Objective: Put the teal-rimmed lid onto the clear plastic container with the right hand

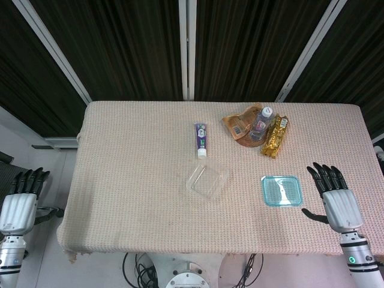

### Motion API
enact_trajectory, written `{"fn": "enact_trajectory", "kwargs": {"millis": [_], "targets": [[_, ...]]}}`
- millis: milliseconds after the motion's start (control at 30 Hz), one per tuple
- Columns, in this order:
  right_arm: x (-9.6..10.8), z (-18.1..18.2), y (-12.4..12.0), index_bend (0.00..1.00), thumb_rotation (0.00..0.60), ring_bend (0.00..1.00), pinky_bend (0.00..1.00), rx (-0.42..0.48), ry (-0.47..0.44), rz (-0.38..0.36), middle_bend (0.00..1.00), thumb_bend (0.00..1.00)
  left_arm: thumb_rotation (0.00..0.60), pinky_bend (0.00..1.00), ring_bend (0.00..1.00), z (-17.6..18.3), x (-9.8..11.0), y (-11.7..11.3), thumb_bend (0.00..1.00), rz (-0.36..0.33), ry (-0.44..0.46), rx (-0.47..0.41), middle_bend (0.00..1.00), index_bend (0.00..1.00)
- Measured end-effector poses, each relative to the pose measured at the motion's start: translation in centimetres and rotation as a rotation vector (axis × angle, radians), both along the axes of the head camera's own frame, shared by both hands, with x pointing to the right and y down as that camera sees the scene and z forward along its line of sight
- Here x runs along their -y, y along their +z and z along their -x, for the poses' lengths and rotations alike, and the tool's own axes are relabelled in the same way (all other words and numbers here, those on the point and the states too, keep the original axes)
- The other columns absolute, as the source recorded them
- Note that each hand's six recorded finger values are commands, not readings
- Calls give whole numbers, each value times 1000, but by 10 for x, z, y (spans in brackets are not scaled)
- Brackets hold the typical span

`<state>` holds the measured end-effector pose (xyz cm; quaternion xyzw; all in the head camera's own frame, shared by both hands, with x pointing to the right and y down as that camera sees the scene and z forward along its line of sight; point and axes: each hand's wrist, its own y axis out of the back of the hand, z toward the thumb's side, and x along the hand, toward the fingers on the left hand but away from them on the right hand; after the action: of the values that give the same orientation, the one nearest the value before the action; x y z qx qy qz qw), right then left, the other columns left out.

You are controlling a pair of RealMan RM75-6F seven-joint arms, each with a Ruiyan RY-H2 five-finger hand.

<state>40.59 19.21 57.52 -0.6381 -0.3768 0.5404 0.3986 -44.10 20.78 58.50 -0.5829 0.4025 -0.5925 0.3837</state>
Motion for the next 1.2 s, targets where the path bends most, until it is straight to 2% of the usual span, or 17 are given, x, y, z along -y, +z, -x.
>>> {"fn": "enact_trajectory", "kwargs": {"millis": [233,367,400,500,567,633,800,933,1133,1200], "targets": [[3,10,4,0,600,0,0,19,-40,19,78,0,600,0,0,-3,1,1,0,3,7,0,45,110],[12,27,9,0,600,0,0,41,-104,39,104,57,600,0,0,-5,1,0,0,-2,12,-2,45,110],[15,32,11,0,600,0,0,48,-122,48,108,91,600,0,0,-6,1,0,0,-3,14,-4,45,110],[27,55,20,0,600,0,0,76,-188,91,138,371,600,0,0,-9,2,1,0,1,22,-13,45,110],[38,76,29,0,600,0,0,100,-240,134,155,510,600,0,0,-11,2,2,0,2,27,-18,45,110],[50,102,40,0,600,0,0,123,-299,179,165,580,600,0,0,-11,2,1,0,-2,28,-16,45,110],[81,172,68,0,600,0,0,167,-416,304,179,623,600,0,0,-9,2,1,0,-1,20,-16,45,110],[102,223,86,0,600,0,0,212,-438,376,185,623,600,0,0,-8,3,0,0,-4,23,-17,45,110],[127,294,116,0,600,0,0,233,-456,426,191,610,600,0,0,-7,4,0,0,-3,24,-20,45,110],[131,307,124,0,600,0,0,225,-457,435,199,611,600,0,0,-7,3,1,0,-3,24,-22,45,110]]}}
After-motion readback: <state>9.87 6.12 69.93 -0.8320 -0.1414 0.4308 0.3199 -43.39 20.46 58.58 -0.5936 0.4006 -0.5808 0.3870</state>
